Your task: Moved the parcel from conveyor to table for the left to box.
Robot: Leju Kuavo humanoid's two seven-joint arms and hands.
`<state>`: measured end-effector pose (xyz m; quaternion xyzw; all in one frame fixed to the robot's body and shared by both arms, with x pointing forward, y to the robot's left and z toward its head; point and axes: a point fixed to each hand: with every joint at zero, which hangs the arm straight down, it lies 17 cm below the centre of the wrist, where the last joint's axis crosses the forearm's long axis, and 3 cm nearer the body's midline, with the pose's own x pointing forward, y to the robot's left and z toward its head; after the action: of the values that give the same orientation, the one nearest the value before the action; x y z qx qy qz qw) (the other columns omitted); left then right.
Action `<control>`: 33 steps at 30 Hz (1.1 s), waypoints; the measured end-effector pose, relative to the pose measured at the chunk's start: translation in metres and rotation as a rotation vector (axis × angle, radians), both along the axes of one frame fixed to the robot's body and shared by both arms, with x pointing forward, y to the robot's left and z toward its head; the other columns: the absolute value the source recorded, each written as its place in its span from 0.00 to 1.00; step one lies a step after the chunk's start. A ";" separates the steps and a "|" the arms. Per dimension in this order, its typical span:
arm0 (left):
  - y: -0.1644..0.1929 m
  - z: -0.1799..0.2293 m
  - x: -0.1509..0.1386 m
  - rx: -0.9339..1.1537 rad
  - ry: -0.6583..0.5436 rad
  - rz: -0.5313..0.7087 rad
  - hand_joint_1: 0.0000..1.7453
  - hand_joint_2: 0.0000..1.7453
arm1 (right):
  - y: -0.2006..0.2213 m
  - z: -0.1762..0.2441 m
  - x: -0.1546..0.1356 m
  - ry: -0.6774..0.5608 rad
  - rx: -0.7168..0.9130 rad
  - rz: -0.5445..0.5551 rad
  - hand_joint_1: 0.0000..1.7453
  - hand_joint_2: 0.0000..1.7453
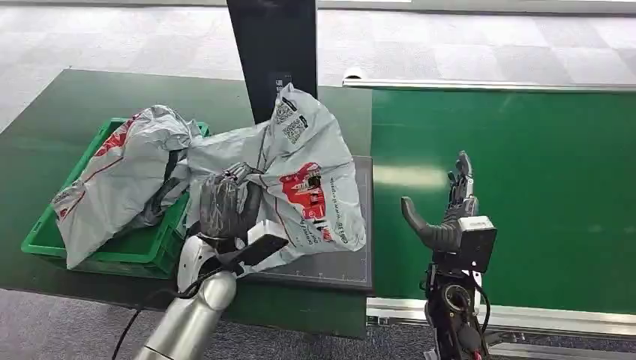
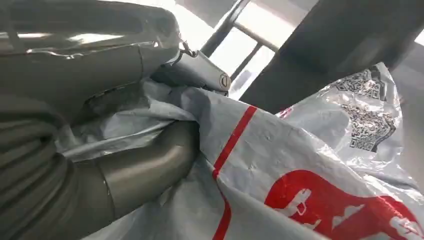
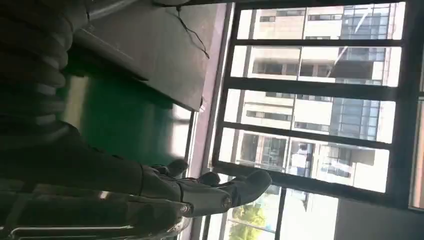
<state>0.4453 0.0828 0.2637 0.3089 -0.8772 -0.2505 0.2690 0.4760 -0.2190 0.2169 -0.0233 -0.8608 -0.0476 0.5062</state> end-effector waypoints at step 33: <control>0.291 0.027 0.146 0.215 0.292 0.962 1.00 1.00 | -0.021 -0.010 -0.007 0.016 -0.017 -0.053 0.00 1.00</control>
<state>0.5910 0.3735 0.2912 0.6652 -0.5585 -0.2276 0.4403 0.4694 -0.2405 0.2072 -0.0508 -0.8562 -0.0533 0.5114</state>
